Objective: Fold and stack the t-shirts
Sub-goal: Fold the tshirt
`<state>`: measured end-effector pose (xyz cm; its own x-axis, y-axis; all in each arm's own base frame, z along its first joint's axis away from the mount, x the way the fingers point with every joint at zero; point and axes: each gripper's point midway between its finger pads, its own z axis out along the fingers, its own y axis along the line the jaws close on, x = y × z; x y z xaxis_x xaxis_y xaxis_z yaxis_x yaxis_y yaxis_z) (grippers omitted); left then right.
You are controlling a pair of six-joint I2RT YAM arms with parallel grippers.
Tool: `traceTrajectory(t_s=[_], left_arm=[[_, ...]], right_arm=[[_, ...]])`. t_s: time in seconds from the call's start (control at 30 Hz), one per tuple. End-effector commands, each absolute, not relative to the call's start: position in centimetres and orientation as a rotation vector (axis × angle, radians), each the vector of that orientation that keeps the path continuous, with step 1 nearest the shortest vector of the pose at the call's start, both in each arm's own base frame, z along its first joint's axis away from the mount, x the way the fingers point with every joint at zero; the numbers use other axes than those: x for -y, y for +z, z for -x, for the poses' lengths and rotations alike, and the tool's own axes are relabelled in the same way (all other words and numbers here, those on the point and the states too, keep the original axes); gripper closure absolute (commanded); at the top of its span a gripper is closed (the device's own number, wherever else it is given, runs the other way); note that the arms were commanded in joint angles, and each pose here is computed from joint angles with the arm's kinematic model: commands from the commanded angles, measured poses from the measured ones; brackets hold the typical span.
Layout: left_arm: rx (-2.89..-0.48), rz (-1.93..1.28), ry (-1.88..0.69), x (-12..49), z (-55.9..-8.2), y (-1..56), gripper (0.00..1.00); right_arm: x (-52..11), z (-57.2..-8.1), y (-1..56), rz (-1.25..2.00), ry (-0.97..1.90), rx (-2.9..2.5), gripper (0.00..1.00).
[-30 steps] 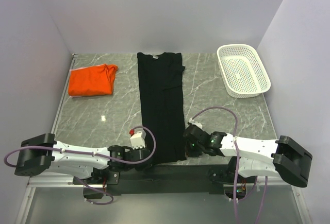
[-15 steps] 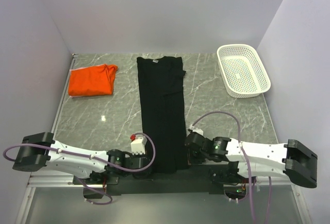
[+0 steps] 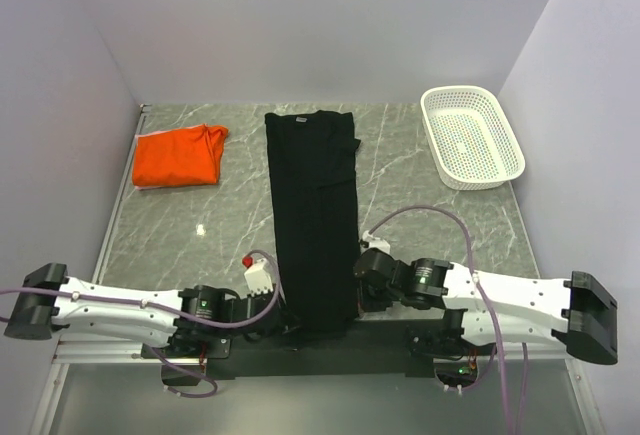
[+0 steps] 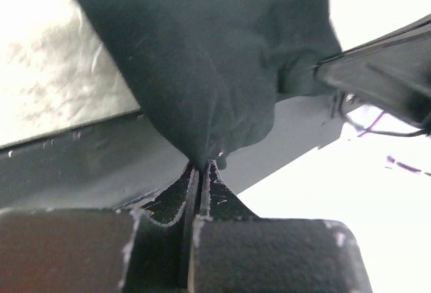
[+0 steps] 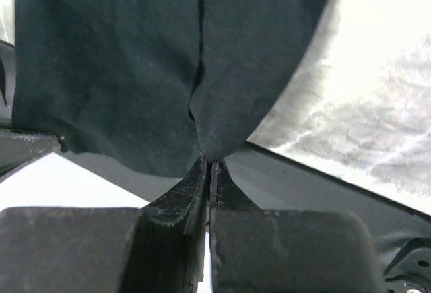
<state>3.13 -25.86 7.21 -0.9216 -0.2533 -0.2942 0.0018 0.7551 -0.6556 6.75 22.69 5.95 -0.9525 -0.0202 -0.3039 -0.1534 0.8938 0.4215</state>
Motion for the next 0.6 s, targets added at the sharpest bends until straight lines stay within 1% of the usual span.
traceTrajectory(t_s=[0.0, 0.17, 0.3, 0.33, 0.57], left_arm=[[-2.527, 0.237, -1.025, 26.5, -4.9, 8.0, 0.99], [-2.5, 0.203, -0.986, 26.3, -7.5, 7.3, 0.99], [-2.449, 0.215, -0.938, 25.8, -10.5, 7.7, 0.99], [-2.442, 0.208, -0.958, 26.1, -10.8, 8.0, 0.99], [-2.412, 0.184, -0.834, 24.9, -15.4, 7.3, 1.0]], right_arm=[[-23.5, -8.8, 7.0, 0.143, 0.61, -2.705, 1.0], [-23.8, -11.4, 7.2, 0.141, 0.57, -2.669, 1.0], [-24.0, -13.6, 7.2, 0.141, 0.582, -2.637, 1.0], [-24.1, -14.1, 7.3, 0.141, 0.581, -2.628, 1.0], [-25.0, -19.0, 7.7, 0.144, 0.534, -2.576, 1.0]])
